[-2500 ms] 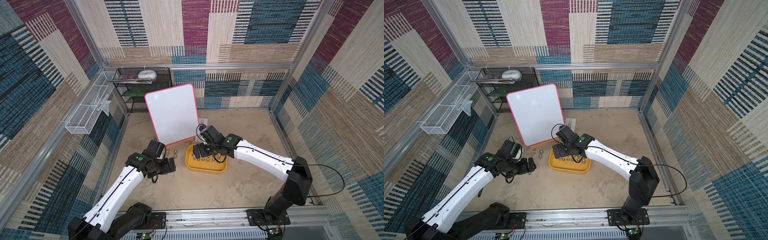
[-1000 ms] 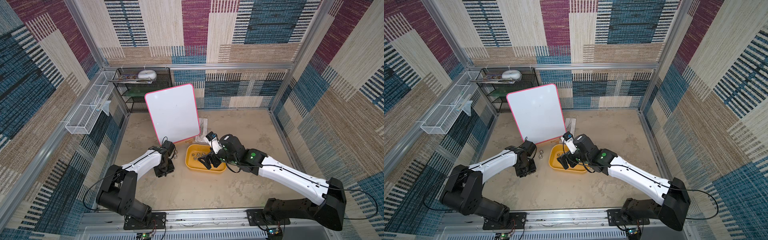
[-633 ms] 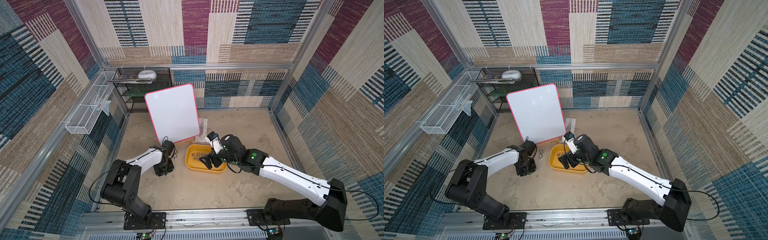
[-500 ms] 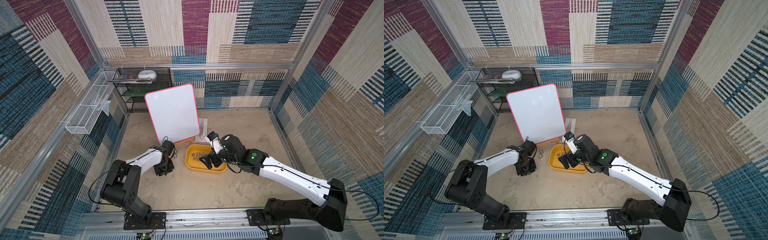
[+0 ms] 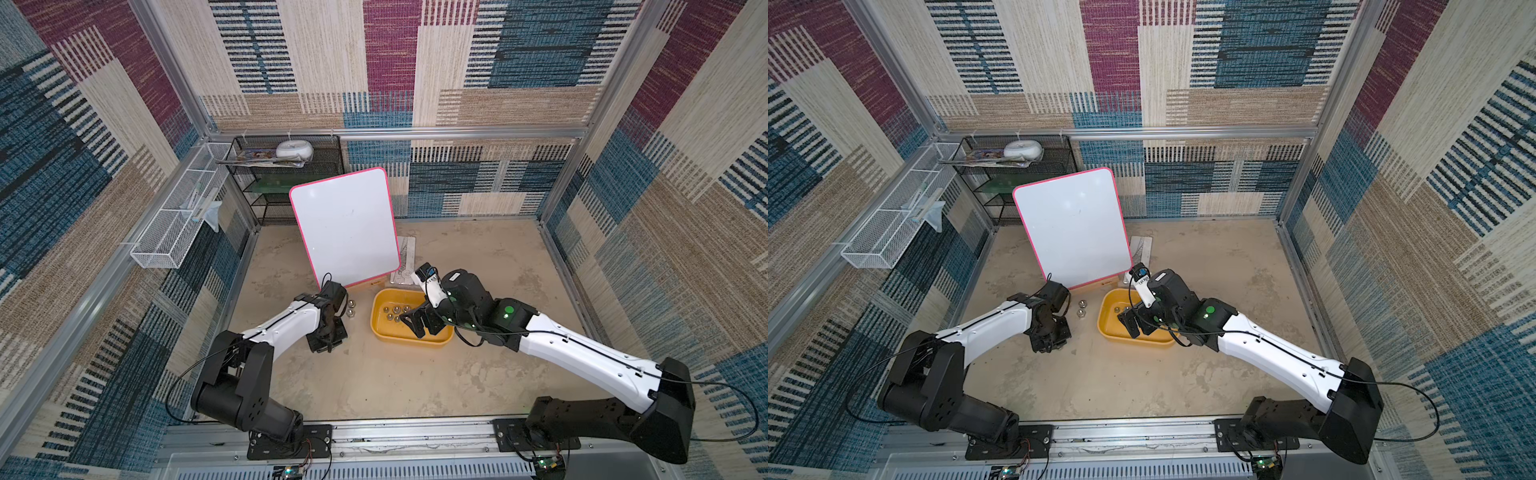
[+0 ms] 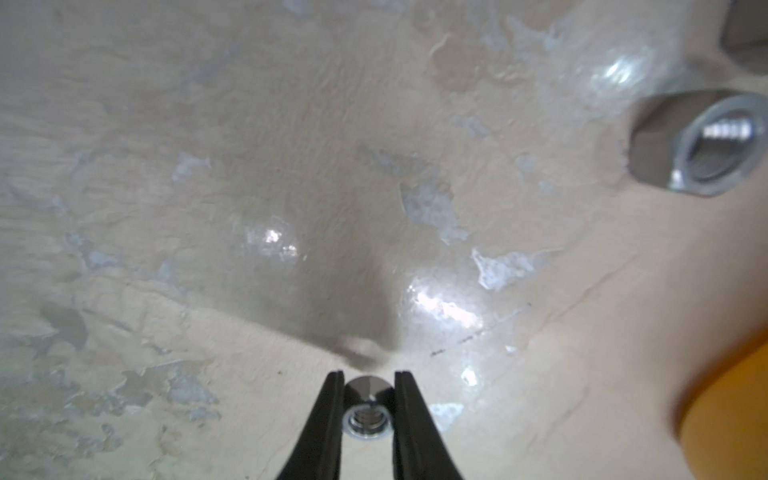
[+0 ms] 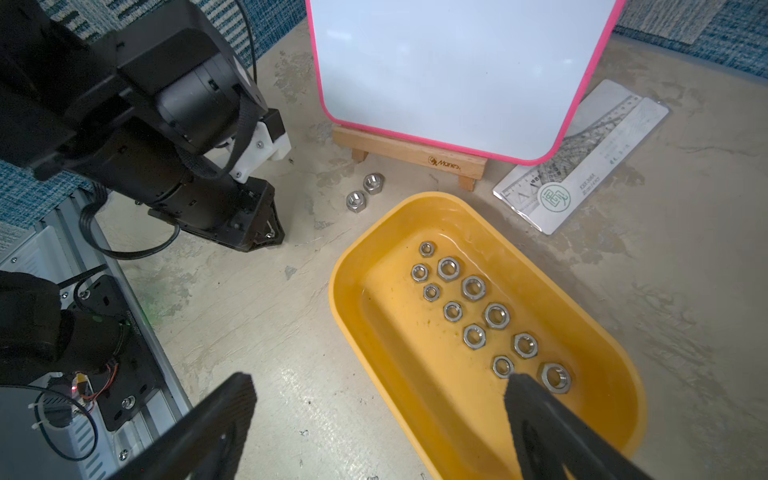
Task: Put the nuts on the desktop into the storage box
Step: Pick up the nut from the center of the board, then place the nut in the storage box.
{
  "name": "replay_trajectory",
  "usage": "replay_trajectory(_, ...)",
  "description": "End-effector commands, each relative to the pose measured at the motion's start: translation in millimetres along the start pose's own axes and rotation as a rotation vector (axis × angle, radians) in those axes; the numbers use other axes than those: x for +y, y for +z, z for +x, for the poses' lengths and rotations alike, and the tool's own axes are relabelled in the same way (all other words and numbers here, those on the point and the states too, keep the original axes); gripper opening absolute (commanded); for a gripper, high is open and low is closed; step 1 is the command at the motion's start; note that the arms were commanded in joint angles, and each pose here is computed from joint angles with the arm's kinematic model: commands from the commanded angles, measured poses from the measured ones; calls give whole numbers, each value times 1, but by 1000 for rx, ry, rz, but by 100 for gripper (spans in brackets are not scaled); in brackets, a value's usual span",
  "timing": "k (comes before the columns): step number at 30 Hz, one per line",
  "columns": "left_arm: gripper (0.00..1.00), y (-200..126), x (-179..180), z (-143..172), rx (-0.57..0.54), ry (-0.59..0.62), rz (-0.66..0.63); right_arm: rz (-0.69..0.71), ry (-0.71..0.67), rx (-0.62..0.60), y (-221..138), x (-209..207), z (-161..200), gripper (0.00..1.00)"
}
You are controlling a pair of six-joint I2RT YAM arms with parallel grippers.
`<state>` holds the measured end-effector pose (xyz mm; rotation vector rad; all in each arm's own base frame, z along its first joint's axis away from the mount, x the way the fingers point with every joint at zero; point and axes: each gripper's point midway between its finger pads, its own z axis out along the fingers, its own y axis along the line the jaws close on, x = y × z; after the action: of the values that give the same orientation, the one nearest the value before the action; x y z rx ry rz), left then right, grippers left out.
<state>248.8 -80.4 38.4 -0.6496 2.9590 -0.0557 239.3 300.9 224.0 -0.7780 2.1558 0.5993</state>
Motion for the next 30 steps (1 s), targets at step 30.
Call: replay_trajectory(30, 21, -36, -168, 24, 17, 328, 87, 187, 179, -77, -39, -75, 29, 99)
